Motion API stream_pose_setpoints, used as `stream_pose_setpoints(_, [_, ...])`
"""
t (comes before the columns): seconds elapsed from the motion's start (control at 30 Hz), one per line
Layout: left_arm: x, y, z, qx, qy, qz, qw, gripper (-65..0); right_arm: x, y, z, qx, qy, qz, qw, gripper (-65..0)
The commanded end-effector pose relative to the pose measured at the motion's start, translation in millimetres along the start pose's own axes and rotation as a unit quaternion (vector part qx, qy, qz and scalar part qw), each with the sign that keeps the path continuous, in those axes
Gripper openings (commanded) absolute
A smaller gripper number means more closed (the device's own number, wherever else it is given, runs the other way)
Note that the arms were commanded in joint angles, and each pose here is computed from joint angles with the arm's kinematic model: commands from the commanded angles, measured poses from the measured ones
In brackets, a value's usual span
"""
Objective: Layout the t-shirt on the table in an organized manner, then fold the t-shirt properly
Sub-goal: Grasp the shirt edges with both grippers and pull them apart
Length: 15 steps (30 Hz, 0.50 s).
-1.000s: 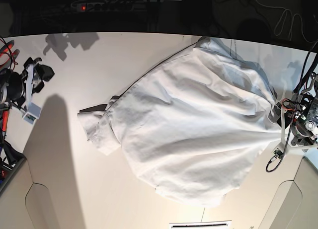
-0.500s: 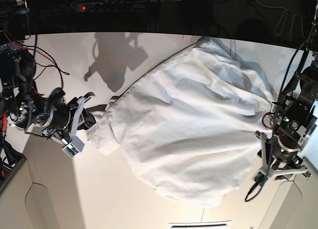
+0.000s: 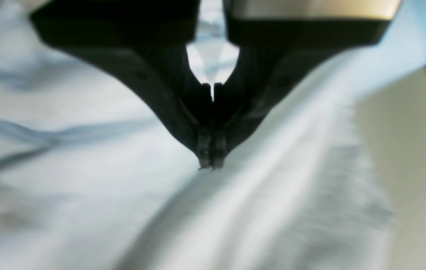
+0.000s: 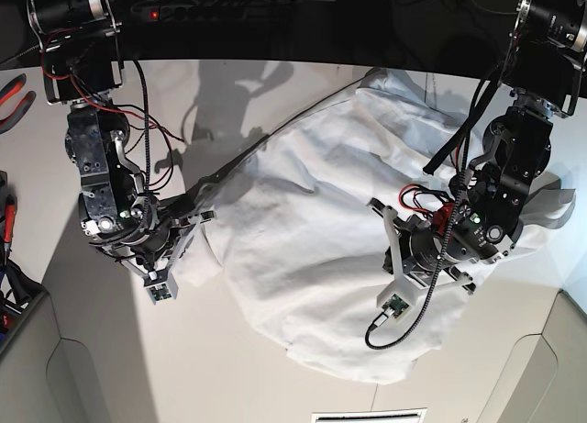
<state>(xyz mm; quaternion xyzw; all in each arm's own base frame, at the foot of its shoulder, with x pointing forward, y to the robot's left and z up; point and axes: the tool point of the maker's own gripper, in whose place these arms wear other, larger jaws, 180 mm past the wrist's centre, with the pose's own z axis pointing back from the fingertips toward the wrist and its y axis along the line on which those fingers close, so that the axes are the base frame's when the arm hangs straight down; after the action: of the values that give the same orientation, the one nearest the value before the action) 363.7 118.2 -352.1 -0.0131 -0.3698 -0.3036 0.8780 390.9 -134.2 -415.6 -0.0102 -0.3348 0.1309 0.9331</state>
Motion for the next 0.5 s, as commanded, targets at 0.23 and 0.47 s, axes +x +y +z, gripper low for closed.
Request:
stream_pose_setpoints(0.23, [-94.8,-47.9,13.6,-0.086,0.110,-0.018,0.990,-65.0,-26.4,-23.0,-25.3,-0.018,0.083,-0.013,0.9963,-65.0])
stream_pose_setpoints(0.47, [-162.8,-38.4,30.6,-0.034,0.198,-0.039,0.979,-65.0,-72.0,-56.2,-8.1,-0.063,0.166,0.016,0.9839,-65.0])
